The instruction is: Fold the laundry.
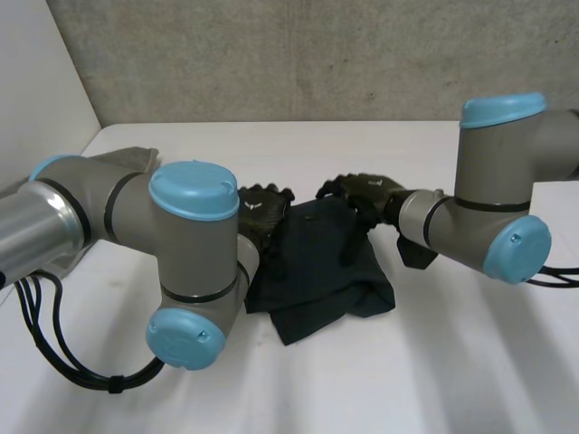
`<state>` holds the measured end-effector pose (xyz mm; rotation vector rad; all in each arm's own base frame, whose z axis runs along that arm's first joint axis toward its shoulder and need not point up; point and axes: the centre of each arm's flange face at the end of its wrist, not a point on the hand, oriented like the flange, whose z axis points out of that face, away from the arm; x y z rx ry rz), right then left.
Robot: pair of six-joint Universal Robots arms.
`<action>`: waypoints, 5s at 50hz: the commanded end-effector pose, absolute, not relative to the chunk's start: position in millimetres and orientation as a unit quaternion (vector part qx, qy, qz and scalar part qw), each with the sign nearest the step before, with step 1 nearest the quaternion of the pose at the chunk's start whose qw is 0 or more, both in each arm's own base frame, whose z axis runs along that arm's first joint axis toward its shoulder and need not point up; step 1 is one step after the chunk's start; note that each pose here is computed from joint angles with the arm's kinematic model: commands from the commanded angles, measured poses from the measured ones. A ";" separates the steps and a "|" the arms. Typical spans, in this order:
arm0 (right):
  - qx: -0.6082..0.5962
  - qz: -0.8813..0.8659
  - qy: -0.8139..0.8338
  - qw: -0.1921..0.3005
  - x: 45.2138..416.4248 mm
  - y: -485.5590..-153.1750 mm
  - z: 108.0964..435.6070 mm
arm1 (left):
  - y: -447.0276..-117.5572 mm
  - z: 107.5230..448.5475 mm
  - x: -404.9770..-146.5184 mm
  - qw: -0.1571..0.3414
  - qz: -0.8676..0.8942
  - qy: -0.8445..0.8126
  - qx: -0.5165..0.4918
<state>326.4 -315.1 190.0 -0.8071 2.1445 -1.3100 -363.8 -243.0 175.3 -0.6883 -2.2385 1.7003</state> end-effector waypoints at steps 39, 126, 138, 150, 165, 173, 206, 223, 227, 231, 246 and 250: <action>-0.346 -0.582 0.721 0.148 304.9 -311.4 213.1 | -233.6 230.4 -339.0 0.096 0.594 -0.758 -0.252; -0.200 -0.592 0.763 0.165 288.7 -386.2 134.4 | -203.8 238.4 -299.3 0.150 0.612 -0.739 -0.240; -0.133 -0.625 0.764 0.085 223.5 -476.2 131.4 | -205.2 234.9 -299.5 0.148 0.608 -0.742 -0.240; -0.054 -0.654 0.741 -0.142 68.9 -542.5 130.3 | -207.4 227.5 -300.2 0.145 0.601 -0.748 -0.242; -0.071 -0.618 0.772 -0.128 57.5 -535.4 109.4 | -210.0 220.9 -303.2 0.143 0.595 -0.752 -0.244; -0.076 -0.616 0.773 -0.130 59.5 -533.0 118.5 | -207.6 223.3 -301.9 0.146 0.595 -0.753 -0.240; -0.190 -0.642 0.633 -0.388 62.9 -481.8 306.7 | -219.5 253.0 -282.0 0.131 0.633 -0.736 -0.200; -0.277 -0.700 0.658 0.011 248.0 -361.0 276.1 | -280.3 264.5 -228.8 0.063 0.668 -0.732 -0.121; -0.313 -0.670 0.667 0.092 281.7 -316.3 257.1 | -304.3 265.7 -211.4 0.039 0.685 -0.721 -0.097; -0.350 -0.633 0.678 0.134 302.2 -275.0 235.6 | -335.2 250.0 -193.3 -0.010 0.682 -0.725 -0.099; -0.416 -0.551 0.702 0.176 319.1 -195.0 168.4 | -425.3 170.9 -104.5 -0.196 0.604 -0.759 -0.144; -0.417 -0.551 0.701 0.176 317.1 -192.0 161.4 | -434.6 164.4 -94.1 -0.204 0.601 -0.761 -0.137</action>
